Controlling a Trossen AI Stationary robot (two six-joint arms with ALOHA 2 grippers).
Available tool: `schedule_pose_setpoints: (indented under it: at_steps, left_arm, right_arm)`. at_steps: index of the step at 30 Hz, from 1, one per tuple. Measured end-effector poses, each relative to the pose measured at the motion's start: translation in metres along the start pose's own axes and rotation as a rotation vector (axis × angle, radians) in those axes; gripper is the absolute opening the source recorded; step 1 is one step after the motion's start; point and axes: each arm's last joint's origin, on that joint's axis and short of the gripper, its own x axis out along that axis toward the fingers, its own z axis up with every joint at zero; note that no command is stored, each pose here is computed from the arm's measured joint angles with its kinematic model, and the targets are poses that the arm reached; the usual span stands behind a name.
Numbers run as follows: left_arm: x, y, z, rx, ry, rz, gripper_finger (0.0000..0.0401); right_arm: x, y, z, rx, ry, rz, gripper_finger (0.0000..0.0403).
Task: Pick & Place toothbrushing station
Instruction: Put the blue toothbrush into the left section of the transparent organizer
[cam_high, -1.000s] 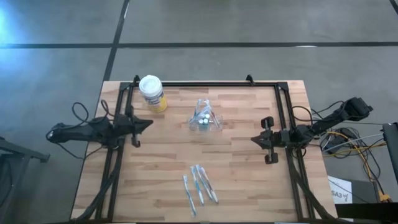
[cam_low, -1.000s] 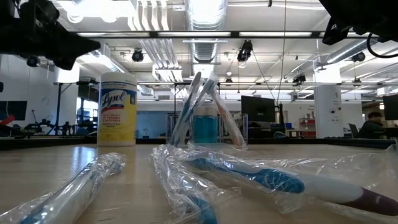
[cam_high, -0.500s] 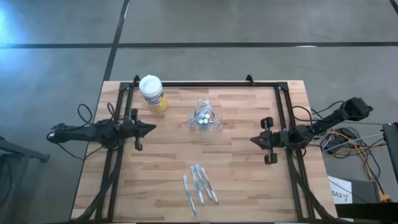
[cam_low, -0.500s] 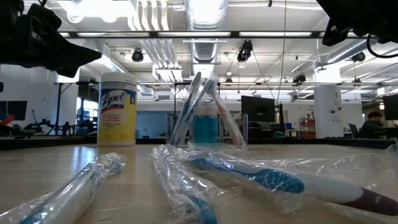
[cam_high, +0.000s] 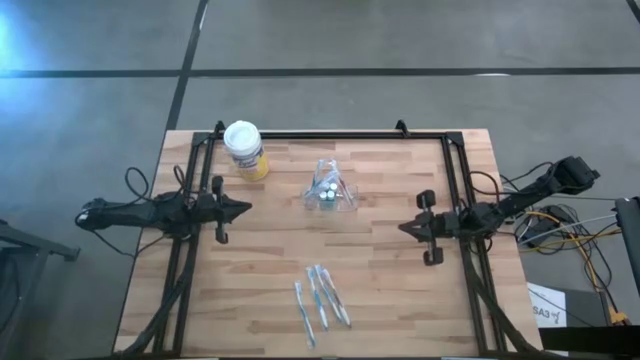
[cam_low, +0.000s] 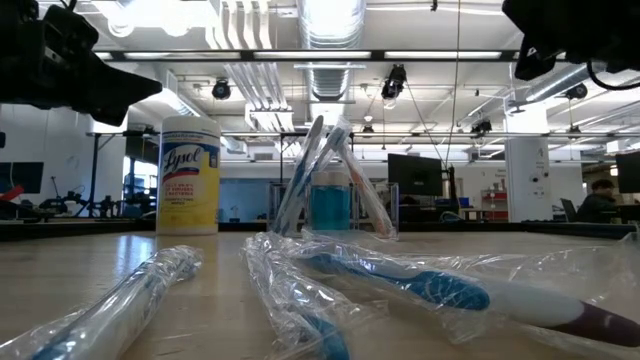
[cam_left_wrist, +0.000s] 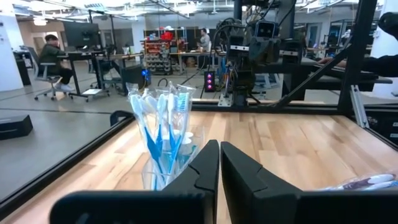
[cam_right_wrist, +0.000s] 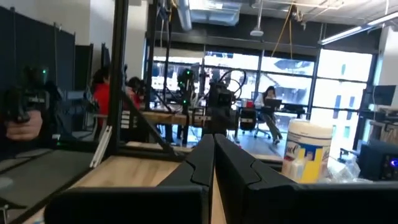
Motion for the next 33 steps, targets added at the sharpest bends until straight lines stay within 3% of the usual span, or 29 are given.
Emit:
schedule_pose_setpoints:
  at_steps: [4, 12, 19, 23, 33]
  left_arm:
    - [0.000, 0.000, 0.000, 0.000, 0.001, 0.001, 0.0018]
    - [0.000, 0.000, 0.000, 0.004, 0.009, 0.001, 0.0014]
    - [0.000, 0.000, 0.000, 0.035, 0.015, -0.002, 0.0006]
    - [-0.001, -0.002, 0.003, 0.033, 0.011, -0.066, 0.0004]
    - [-0.002, -0.002, 0.001, -0.011, 0.058, -0.099, 0.0033]
  right_arm:
    - [0.016, 0.004, 0.004, -0.029, 0.100, 0.007, 0.0008]
    - [0.076, 0.017, 0.018, -0.003, 0.469, -0.173, 0.0008]
    - [0.134, 0.043, 0.013, 0.050, 0.630, -0.186, 0.0008]
    - [0.164, 0.063, 0.005, 0.104, 0.707, -0.196, 0.0008]
    - [0.233, 0.113, -0.014, 0.234, 0.850, -0.262, 0.0008]
